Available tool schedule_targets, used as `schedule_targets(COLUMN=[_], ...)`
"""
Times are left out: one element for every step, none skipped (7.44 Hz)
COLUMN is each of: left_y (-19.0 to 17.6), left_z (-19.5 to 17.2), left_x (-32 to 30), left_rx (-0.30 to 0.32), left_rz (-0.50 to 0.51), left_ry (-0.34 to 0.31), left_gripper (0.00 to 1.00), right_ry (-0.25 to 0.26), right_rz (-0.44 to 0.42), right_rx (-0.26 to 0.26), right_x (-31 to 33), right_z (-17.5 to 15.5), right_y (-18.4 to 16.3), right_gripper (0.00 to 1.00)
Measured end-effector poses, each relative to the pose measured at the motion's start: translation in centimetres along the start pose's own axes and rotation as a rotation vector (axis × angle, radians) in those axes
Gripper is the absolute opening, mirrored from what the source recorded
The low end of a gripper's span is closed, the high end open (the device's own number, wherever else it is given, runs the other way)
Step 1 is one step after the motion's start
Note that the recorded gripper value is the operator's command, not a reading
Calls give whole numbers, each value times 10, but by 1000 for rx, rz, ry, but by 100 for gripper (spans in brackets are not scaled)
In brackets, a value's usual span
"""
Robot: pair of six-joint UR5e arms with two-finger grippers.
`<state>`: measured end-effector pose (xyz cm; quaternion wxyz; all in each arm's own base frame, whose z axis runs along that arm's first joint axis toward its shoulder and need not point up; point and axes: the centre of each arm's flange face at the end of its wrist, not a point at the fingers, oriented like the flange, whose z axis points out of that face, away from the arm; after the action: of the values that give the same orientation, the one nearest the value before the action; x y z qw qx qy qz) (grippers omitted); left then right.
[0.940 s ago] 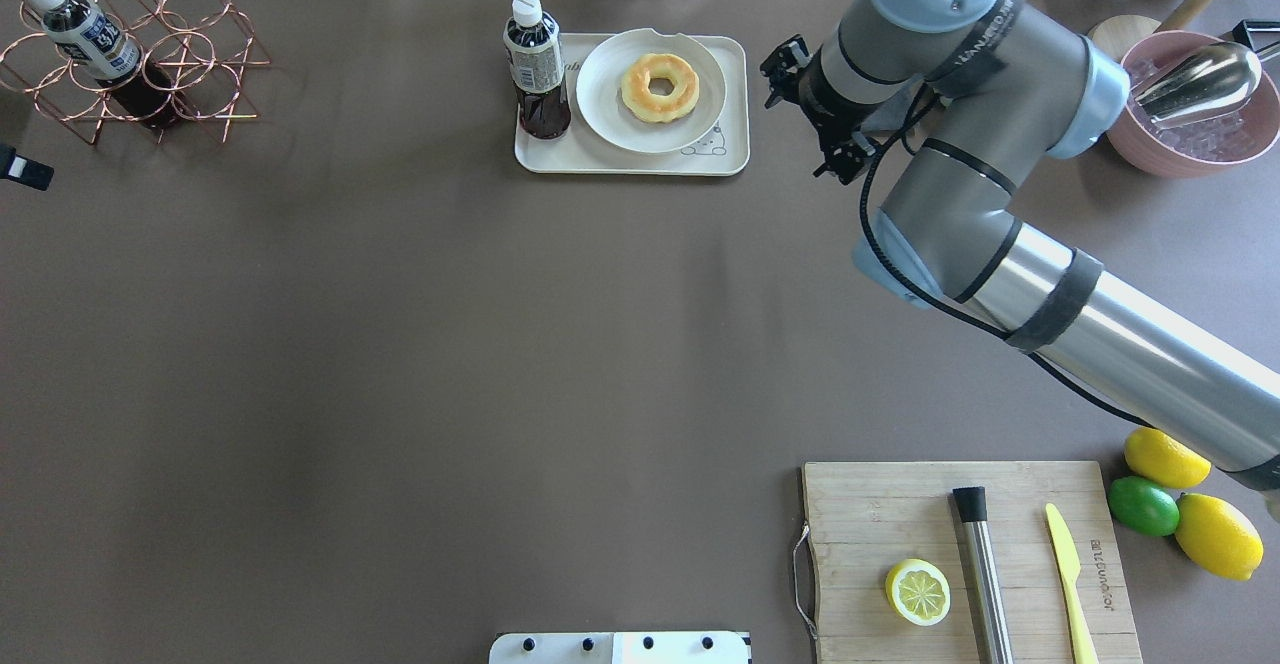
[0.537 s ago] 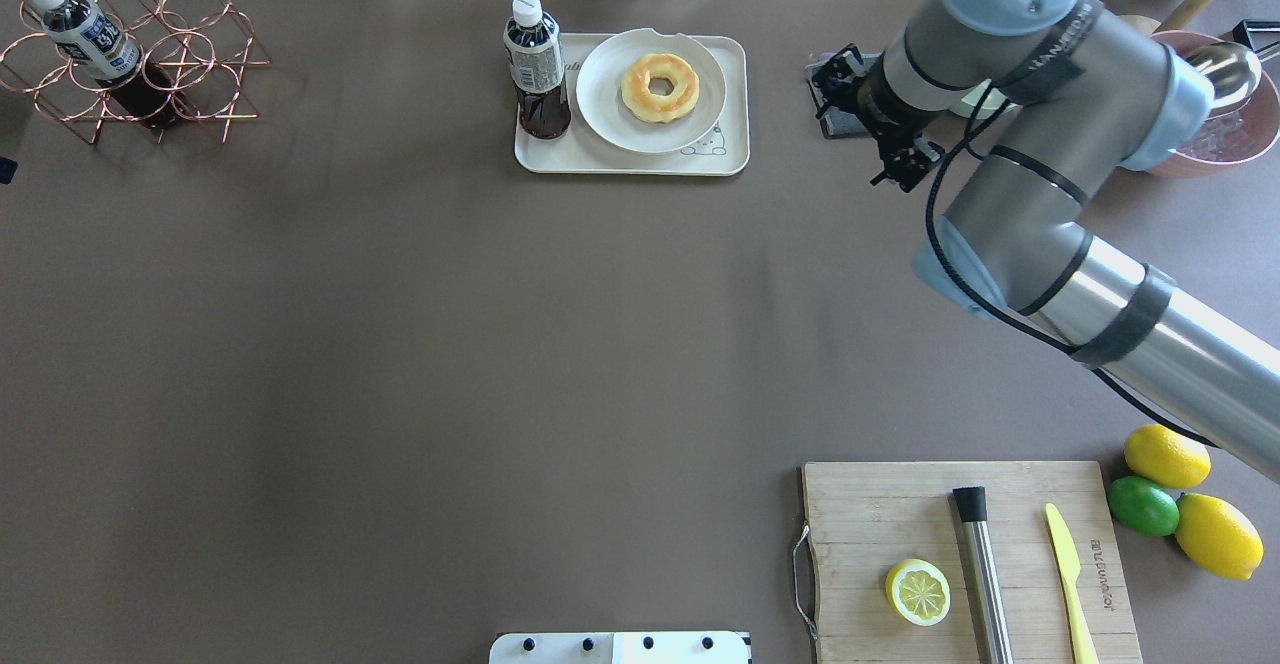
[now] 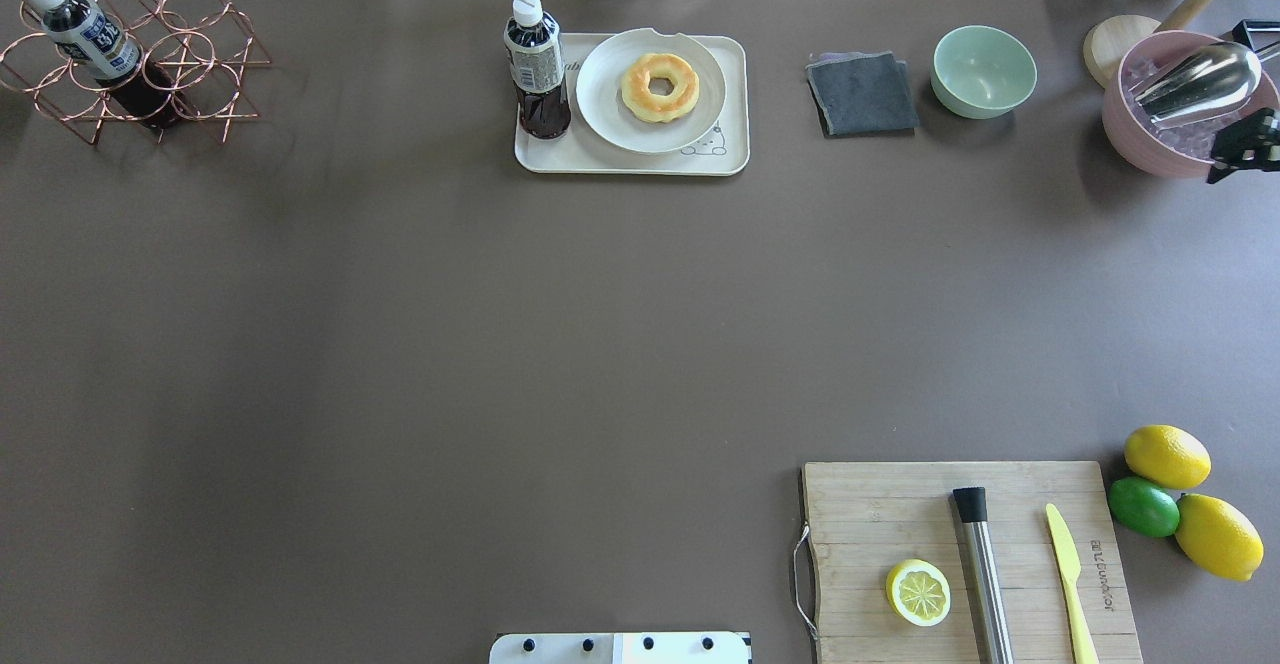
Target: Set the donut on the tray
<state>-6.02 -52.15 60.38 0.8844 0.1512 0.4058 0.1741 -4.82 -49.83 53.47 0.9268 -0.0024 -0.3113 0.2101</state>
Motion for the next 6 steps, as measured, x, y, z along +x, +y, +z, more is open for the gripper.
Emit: schedule_targets(left_y=[9, 19, 29, 40, 47, 56], left_z=[-4, -3, 2, 10, 18, 24], left_x=[-13, -27, -39, -49, -57, -64], left_rx=[-27, -50, -69, -92, -113, -124], left_rz=[-14, -23, -34, -53, -75, -84], left_ry=[-3, -5, -5, -10, -9, -10], left_gripper=[100, 100, 100, 100, 100, 100], right_ry=[42, 84, 108, 111, 108, 104], right_rz=[-91, -181, -263, -323, -350, -354], right_rx=[-18, -57, -98, -131, -154, -169], right_x=[48, 90, 123, 149, 164, 172], right_z=[-10, -21, -24, -22, -18, -13], right_y=[-11, -19, -24, -27, -29, -28], right_gripper=[100, 100, 100, 100, 100, 100])
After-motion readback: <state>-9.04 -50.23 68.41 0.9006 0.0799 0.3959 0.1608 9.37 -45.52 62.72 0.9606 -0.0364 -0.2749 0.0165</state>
